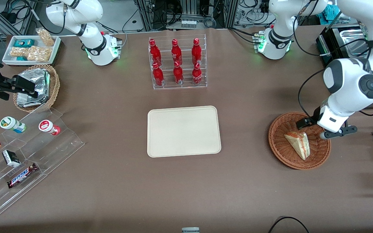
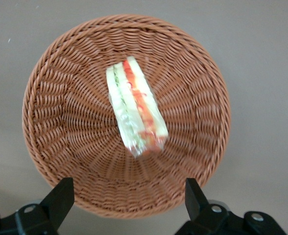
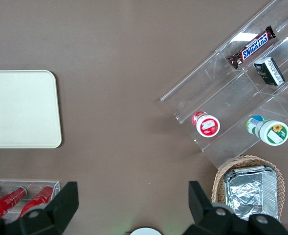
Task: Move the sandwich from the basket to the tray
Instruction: 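Move the left gripper down over the sandwich in the wicker basket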
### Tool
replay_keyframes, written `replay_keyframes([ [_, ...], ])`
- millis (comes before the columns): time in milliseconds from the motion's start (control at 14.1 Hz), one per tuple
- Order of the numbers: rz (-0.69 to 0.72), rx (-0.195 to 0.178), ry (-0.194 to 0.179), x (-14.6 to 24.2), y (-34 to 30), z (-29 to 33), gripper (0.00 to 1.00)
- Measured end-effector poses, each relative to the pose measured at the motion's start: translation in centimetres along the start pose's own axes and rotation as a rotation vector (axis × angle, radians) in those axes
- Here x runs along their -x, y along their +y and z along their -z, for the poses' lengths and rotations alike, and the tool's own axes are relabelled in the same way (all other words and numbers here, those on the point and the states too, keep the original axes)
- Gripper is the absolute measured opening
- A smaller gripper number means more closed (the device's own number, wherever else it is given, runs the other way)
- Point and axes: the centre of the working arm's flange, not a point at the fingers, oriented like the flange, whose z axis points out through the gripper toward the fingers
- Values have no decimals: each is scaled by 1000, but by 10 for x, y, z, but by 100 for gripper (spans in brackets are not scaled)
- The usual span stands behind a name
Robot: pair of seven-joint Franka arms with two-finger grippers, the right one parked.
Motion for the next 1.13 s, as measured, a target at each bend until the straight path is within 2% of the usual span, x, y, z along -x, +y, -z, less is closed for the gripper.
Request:
replay_keyframes([
  [212, 212, 13, 28, -8, 2, -21, 100],
  [354, 278, 22, 44, -13, 4, -39, 100],
  [566, 324, 34, 18, -17, 5, -67, 100],
  [636, 344, 44, 7, -18, 5, -75, 95],
  [707, 367, 57, -6, -19, 5, -83, 95],
  [848, 387, 66, -20, -20, 5, -90, 75],
  [919, 388, 68, -17, -21, 6, -89, 62],
  [1061, 383, 75, -8, -27, 9, -81, 43],
  [1131, 376, 75, -16, -28, 13, -75, 35],
])
